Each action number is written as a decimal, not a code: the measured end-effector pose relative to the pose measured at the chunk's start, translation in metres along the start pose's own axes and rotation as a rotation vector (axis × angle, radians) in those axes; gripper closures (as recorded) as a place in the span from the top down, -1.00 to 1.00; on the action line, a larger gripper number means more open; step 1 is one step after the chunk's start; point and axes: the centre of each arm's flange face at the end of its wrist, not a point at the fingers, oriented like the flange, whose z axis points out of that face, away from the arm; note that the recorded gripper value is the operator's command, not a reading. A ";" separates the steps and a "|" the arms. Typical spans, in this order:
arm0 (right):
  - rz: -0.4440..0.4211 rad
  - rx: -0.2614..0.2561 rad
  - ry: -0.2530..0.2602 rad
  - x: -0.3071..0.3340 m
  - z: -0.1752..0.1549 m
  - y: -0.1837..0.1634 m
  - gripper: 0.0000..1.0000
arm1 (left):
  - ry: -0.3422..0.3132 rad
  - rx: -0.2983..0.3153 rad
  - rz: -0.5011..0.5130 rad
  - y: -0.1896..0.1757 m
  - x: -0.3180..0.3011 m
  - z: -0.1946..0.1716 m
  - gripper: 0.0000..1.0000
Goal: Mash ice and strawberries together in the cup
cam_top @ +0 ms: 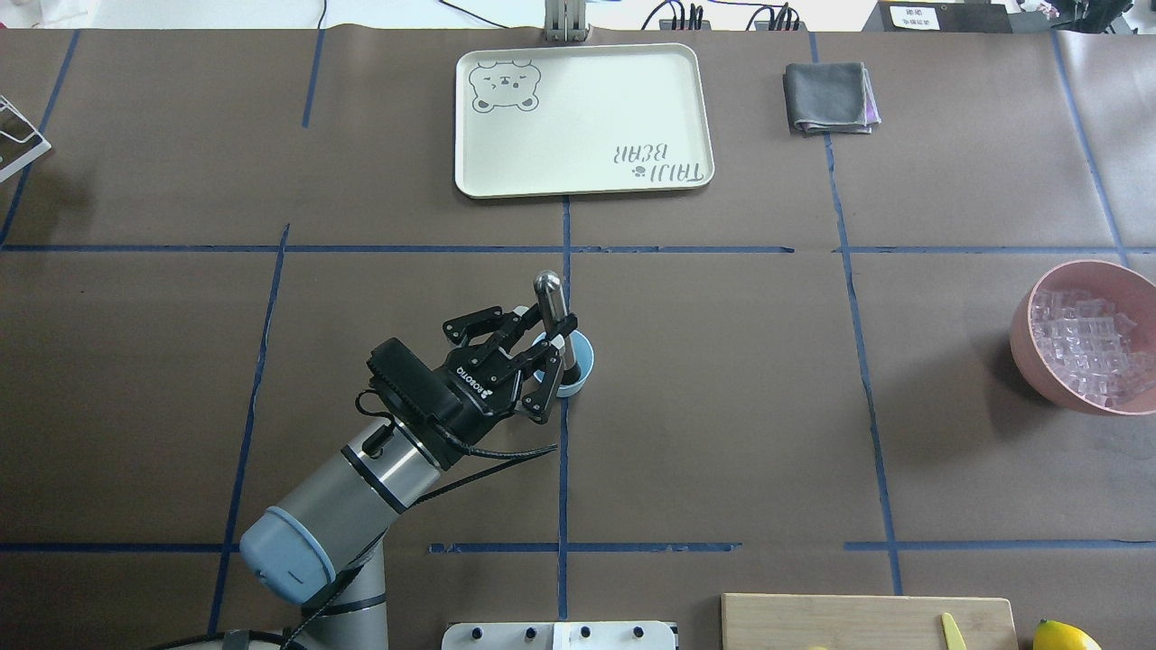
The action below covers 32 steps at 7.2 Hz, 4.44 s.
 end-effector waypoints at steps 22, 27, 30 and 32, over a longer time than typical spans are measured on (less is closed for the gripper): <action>-0.023 0.035 0.011 -0.014 -0.014 -0.025 0.99 | -0.607 -1.329 -0.456 -0.026 -0.542 -0.291 -1.00; -0.024 0.034 0.011 -0.014 -0.013 -0.025 0.99 | -0.660 -1.335 -0.435 -0.018 -0.553 -0.300 0.99; -0.024 0.036 0.012 -0.014 -0.014 -0.027 0.99 | -0.656 -1.329 -0.428 -0.019 -0.552 -0.300 1.00; -0.024 0.036 0.011 -0.014 -0.014 -0.027 0.99 | -0.646 -1.328 -0.423 -0.021 -0.551 -0.296 1.00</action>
